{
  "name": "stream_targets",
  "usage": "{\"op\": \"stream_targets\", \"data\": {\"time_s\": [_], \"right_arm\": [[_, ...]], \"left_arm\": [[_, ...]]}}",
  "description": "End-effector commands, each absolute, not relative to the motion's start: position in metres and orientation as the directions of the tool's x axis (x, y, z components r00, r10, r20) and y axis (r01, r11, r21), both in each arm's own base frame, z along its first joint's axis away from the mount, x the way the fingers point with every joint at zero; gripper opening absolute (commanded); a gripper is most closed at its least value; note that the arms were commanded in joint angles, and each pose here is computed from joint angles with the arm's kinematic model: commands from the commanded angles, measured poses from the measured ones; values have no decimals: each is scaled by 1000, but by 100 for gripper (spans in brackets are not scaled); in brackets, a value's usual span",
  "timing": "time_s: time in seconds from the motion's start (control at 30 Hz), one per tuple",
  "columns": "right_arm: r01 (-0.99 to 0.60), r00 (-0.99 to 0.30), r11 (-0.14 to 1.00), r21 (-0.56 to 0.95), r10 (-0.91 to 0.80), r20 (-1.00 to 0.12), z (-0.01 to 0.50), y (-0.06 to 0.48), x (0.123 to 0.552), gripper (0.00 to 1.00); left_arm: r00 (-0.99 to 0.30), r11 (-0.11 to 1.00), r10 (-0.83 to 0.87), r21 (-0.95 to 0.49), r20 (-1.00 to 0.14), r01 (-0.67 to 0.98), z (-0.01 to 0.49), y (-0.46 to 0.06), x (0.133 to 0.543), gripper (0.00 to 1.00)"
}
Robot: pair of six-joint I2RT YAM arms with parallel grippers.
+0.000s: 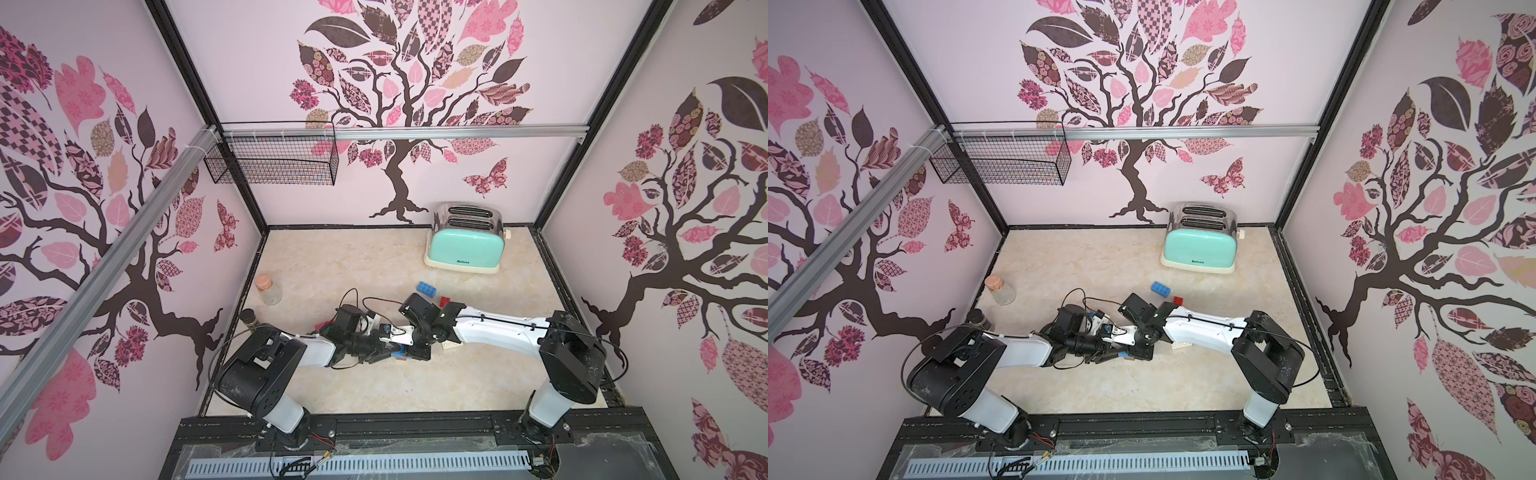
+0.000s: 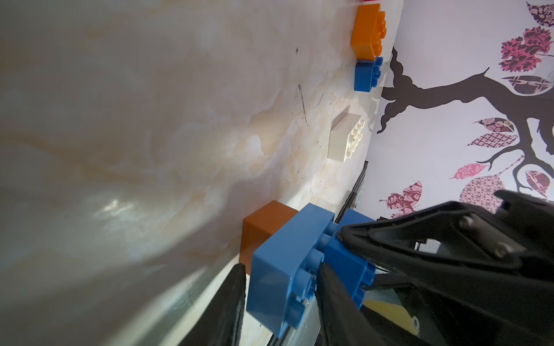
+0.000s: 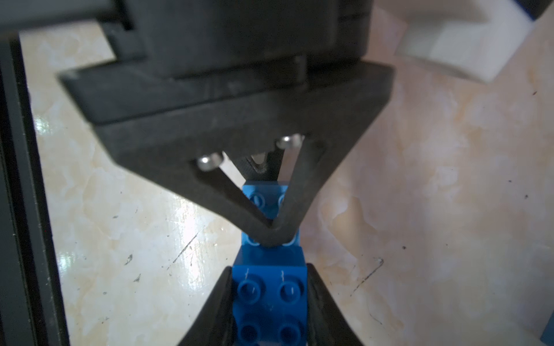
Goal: Assemble a heart with lego
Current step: Assemble the lego brick with the lego brick.
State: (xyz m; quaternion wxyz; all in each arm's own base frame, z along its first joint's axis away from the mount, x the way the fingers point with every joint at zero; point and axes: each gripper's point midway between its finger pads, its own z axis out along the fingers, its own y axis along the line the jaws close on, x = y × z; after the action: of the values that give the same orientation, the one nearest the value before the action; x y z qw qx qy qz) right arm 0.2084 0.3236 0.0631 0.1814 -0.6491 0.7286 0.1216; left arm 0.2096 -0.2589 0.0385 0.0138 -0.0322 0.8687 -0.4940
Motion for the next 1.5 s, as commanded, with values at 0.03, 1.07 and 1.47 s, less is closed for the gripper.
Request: {"op": "stream_targets", "data": {"time_s": [0.03, 1.07, 1.47], "right_arm": [[-989, -147, 145, 32, -924, -353, 52, 302, 199, 27], [-998, -46, 35, 44, -960, -276, 27, 301, 182, 27], [-990, -128, 117, 80, -980, -155, -13, 280, 178, 26]], "left_arm": [[-996, 567, -82, -820, 35, -75, 19, -250, 203, 41], [-996, 573, -85, -816, 36, -79, 17, -250, 204, 40], [-994, 575, -97, -813, 45, -93, 14, -245, 202, 39]]}}
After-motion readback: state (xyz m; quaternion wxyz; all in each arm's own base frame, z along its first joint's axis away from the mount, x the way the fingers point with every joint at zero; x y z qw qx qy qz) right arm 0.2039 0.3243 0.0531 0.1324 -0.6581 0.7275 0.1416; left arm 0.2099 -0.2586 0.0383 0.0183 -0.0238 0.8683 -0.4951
